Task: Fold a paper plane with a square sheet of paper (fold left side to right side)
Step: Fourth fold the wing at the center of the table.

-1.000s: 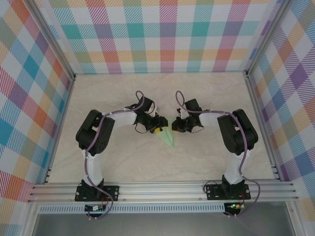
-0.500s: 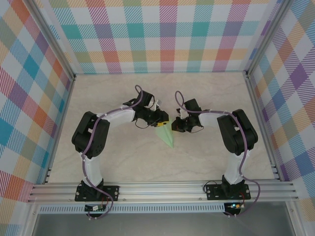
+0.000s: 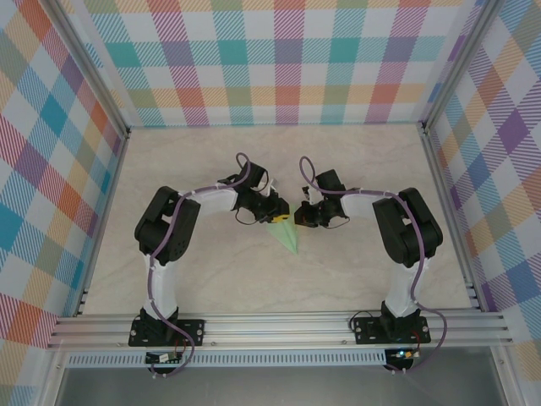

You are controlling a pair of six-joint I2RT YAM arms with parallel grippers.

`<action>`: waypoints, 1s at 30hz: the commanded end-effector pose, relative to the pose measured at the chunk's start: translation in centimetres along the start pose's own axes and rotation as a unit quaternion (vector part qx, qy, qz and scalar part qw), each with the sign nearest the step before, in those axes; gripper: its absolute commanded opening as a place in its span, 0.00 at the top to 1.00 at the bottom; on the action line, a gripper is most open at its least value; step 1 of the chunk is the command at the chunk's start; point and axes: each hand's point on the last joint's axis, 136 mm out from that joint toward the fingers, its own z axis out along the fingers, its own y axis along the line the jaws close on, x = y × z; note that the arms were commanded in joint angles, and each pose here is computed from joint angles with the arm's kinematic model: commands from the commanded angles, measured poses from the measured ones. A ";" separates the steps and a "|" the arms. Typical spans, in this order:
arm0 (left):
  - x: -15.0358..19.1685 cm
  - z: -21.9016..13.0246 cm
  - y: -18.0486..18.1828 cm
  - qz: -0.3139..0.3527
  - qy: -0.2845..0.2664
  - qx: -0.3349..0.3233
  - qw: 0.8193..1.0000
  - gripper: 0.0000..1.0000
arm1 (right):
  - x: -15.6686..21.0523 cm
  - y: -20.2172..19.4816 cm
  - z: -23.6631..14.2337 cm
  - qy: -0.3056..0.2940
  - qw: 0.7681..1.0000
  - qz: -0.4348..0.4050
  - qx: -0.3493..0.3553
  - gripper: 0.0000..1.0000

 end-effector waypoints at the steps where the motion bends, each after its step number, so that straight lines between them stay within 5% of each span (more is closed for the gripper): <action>1: -0.1 0.6 -1.3 0.014 0.004 0.016 1.000 0.79 | 2.4 -1.7 1.5 0.043 0.998 0.010 0.035 0.94; 30: 2.2 2.5 4.1 -0.012 0.034 -0.061 0.997 0.81 | 2.3 -1.9 1.7 0.047 0.998 0.007 0.042 0.94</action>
